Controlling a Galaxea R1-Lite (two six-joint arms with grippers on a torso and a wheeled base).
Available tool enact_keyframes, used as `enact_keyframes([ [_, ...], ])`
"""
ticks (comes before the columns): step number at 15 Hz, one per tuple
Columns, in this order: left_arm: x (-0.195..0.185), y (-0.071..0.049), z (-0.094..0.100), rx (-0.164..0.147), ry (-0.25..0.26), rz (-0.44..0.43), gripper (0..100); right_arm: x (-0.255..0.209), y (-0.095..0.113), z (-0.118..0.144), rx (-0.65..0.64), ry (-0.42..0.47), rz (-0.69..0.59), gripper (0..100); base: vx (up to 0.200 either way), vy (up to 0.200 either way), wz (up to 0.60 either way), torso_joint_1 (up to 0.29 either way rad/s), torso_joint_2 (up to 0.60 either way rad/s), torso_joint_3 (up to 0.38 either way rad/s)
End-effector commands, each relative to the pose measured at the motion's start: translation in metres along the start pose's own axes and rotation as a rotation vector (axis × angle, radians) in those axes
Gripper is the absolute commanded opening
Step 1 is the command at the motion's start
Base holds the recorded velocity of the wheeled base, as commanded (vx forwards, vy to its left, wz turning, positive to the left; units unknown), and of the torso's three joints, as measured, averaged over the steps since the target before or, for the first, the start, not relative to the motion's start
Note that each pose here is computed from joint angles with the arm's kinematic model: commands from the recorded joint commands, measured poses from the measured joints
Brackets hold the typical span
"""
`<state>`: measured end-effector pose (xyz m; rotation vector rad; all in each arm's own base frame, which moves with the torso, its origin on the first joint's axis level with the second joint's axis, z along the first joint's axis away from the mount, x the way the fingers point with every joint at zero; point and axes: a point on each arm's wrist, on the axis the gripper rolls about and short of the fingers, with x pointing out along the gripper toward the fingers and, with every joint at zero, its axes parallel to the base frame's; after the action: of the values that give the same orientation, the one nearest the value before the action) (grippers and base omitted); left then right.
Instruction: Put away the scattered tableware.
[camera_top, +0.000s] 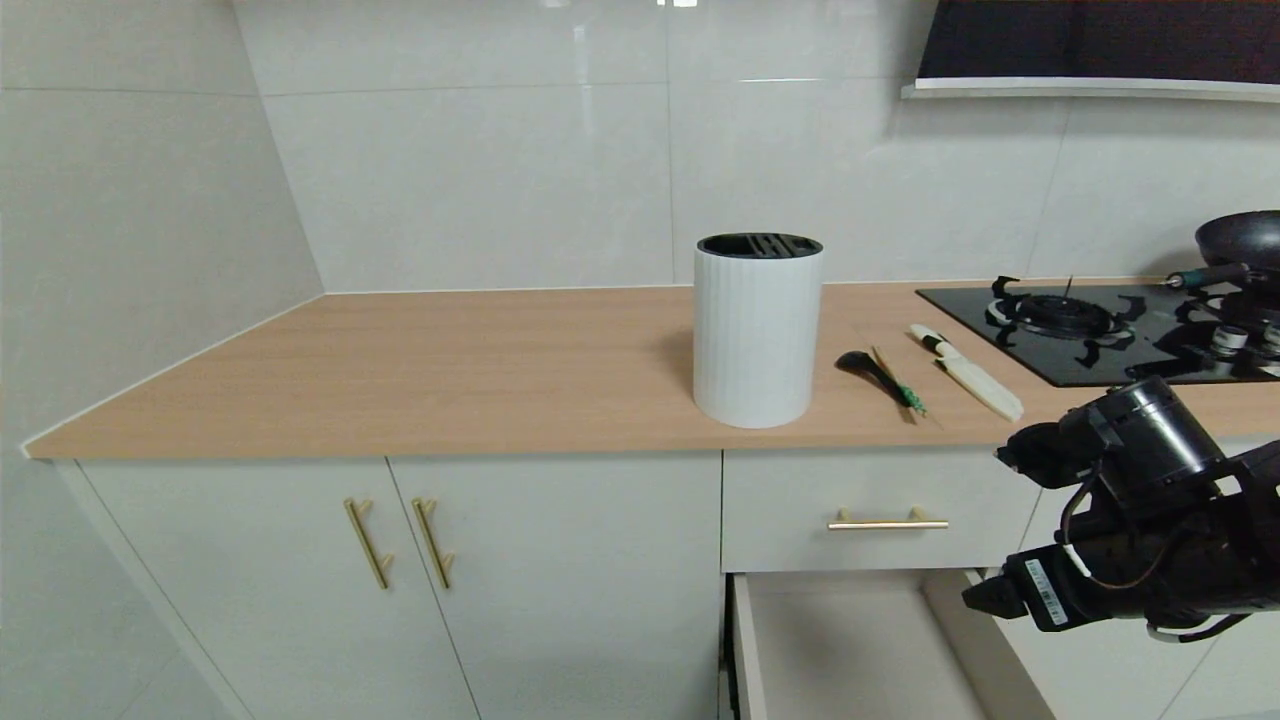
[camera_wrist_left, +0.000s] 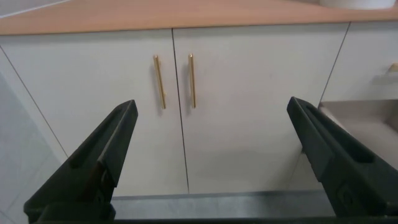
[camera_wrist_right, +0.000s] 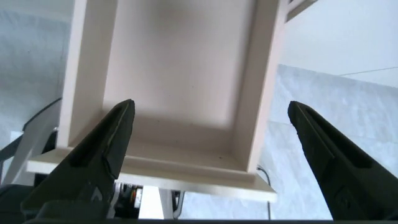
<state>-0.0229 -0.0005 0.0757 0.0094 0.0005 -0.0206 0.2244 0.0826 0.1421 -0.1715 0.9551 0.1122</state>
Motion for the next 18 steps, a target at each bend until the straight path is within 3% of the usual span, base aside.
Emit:
enact_keyframes([
  [1,0.000,0.000,0.000,0.000,0.001,0.001,100,0.000,0.000,0.000,-0.001,0.001,0.001,100,0.000,0.000,0.00,0.193,-0.47,-0.271],
  [6,0.000,0.000,0.000,0.000,0.001,0.001,100,-0.002,0.000,0.001,0.001,-0.015,-0.003,100,0.000,0.000,0.00,0.106,-0.24,-0.134],
  [8,0.000,0.000,0.000,0.000,0.001,0.001,100,-0.013,0.003,0.031,0.032,-0.179,0.016,100,0.000,0.000,0.00,0.000,0.00,0.000],
  [10,0.000,0.000,0.000,0.000,0.001,0.001,100,-0.013,-0.004,0.067,0.076,-0.257,0.008,100,0.000,0.000,0.00,0.000,0.00,0.000],
  [14,0.000,0.000,0.000,0.000,0.001,0.001,100,0.002,-0.002,0.121,0.090,-0.262,-0.003,100,0.000,0.000,0.00,0.000,0.00,0.000],
  [18,0.000,0.000,0.000,0.000,0.001,0.001,100,0.032,-0.001,0.141,0.117,-0.247,-0.019,100,0.000,0.000,0.00,0.000,0.00,0.000],
])
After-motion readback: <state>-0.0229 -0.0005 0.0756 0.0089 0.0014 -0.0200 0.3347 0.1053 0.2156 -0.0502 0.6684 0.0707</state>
